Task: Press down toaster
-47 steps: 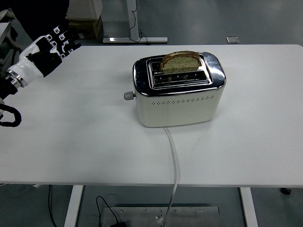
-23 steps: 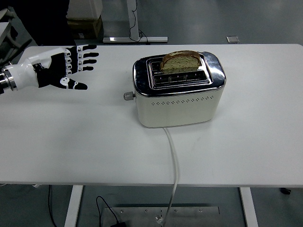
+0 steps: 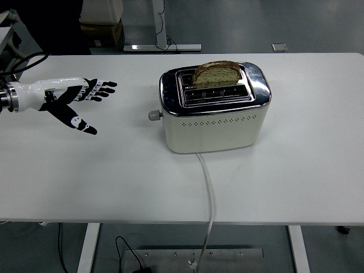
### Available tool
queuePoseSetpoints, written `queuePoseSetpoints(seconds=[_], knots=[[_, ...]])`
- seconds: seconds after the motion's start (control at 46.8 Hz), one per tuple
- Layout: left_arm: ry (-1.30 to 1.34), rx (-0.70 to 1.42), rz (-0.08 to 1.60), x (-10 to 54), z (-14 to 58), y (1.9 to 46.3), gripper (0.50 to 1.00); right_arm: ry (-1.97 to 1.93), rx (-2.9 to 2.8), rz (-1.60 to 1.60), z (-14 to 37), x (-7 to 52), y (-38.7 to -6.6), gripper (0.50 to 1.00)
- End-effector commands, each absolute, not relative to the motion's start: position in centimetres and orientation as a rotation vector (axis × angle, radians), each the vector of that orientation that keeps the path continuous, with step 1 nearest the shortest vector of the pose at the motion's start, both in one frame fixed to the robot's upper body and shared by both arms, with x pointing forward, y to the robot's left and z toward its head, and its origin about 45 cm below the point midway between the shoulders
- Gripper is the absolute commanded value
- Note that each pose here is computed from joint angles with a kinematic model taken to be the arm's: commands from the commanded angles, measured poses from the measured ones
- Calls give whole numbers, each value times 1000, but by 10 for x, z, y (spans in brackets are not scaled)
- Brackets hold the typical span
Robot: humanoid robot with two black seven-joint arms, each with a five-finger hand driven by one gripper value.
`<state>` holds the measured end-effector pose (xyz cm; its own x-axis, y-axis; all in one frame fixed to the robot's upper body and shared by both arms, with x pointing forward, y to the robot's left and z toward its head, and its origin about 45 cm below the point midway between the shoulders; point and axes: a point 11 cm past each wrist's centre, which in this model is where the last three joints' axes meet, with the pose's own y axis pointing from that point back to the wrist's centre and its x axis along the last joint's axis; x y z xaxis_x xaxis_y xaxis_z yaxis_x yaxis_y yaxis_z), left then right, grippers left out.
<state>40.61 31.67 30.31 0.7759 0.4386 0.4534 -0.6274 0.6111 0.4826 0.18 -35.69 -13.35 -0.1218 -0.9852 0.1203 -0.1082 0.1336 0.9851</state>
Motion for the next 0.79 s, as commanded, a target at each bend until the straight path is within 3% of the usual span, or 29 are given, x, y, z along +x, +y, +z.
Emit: queuePoseSetpoints(seconds=[0.0,0.321,0.769], knots=[[-337,695,607,408,304,312,1000,-1438,1141,-1139,-133,2,-357,998],[-398,716,496,403,305,275,1000,-1438,1141,-1139,-133,2,-357,998],[-408,773,460,400,297,270,1000,-1438,1141,-1139,-133,2,-357,998]])
